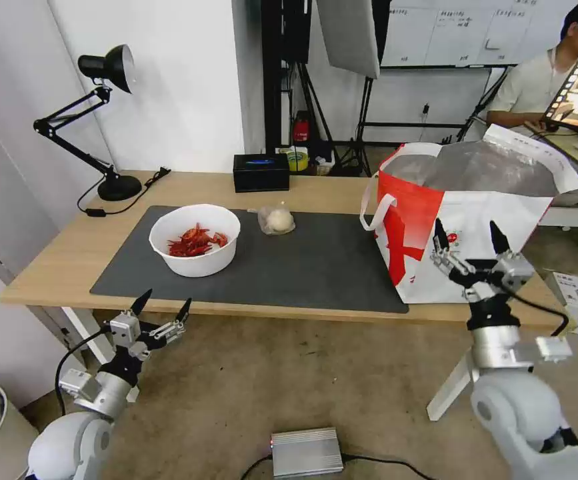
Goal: Pick up the trash from the table and place it into the takeout bag.
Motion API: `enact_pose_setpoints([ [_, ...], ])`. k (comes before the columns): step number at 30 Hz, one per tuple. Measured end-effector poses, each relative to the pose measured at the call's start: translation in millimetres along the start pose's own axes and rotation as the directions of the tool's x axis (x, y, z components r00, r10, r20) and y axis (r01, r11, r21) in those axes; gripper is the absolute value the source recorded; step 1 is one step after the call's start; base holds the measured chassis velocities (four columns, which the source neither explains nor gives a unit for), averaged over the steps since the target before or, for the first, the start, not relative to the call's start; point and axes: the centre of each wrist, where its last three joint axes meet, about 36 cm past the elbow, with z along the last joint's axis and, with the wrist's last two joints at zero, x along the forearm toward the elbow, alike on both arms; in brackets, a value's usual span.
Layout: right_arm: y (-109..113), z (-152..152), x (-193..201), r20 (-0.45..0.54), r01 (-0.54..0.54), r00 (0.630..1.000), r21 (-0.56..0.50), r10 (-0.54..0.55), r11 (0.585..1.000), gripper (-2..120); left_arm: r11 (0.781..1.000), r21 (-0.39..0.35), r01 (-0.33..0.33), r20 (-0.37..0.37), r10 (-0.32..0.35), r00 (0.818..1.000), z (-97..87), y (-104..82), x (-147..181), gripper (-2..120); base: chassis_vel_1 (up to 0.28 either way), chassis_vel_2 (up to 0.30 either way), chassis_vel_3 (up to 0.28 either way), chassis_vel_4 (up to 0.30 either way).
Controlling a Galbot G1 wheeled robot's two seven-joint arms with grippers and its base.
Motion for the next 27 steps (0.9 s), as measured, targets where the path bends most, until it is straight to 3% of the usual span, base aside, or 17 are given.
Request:
enact_pose_setpoints([
  [11, 32, 36, 38, -0.098, -0.049, 0.994, -0.018, 0.047, 0.999, 100, 1.0, 0.009, 0.01, 0.001, -0.01, 1.0, 5.8, 0.0, 4, 100, 0.0, 0.0, 0.0, 0.0],
  [27, 51, 43, 63, -0.209, -0.036, 0.977, 0.001, 0.035, 0.999, 100, 1.0, 0.016, 0.008, 0.003, -0.008, 1.0, 8.0, -4.5, 3, 100, 0.0, 0.0, 0.0, 0.0],
])
